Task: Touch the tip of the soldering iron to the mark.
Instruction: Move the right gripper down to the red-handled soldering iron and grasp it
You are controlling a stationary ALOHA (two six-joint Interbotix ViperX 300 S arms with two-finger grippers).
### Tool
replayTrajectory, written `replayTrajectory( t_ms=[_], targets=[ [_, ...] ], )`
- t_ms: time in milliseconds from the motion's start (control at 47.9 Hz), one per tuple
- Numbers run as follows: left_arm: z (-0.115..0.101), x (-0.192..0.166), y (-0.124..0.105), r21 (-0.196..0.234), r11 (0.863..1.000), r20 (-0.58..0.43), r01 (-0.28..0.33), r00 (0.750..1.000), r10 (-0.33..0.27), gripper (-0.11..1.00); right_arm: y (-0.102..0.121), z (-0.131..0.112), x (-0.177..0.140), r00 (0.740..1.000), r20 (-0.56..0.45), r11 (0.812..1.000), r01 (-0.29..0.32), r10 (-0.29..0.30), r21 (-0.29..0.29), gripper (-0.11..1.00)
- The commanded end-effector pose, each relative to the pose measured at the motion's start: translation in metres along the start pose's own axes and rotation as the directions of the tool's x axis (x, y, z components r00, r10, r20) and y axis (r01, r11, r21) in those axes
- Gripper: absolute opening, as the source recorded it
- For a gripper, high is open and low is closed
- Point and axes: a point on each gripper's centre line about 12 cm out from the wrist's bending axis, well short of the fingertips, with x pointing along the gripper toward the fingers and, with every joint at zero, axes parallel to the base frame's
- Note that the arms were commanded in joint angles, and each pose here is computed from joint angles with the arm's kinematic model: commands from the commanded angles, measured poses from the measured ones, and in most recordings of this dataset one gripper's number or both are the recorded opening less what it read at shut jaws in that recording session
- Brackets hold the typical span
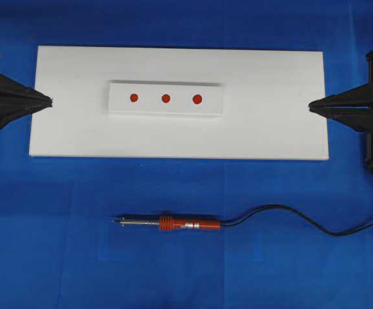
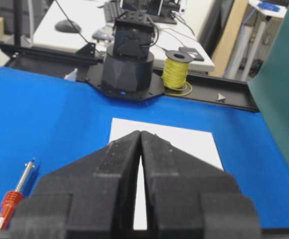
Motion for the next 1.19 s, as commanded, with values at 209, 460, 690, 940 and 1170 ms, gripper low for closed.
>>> replayTrajectory(
  t_ms=[209,460,690,940,1170],
  targets=[
    [0.006,0.0,-0.002,0.001,1.0,0.018,0.012,1.0,-0.012,0.0,0.007,0.006,0.008,0.998,-0.043,0.999,-0.035,0.036,0.021,-0.06],
    [0.003,0.0,-0.002,-0.001,1.0,0.014,0.012,1.0,-0.012,0.0,0.034,0.011,0.027,0.987,-0.064,0.987,-0.144,0.148,0.064,-0.06],
    [0.002,-0.001,-0.002,0.0,1.0,0.012,0.012,1.0,-0.012,0.0,0.058,0.005,0.06,0.967,-0.133,0.974,-0.205,0.217,0.096,-0.02],
    [-0.001,-0.001,-0.002,-0.001,1.0,0.006,0.012,1.0,-0.012,0.0,0.075,-0.024,0.106,0.946,-0.241,0.967,-0.176,0.219,0.187,0.49],
    [-0.003,-0.002,-0.002,-0.001,1.0,0.003,0.01,1.0,-0.01,0.0,0.094,-0.057,0.147,0.932,-0.291,0.96,-0.151,0.218,0.234,0.87]
  ],
)
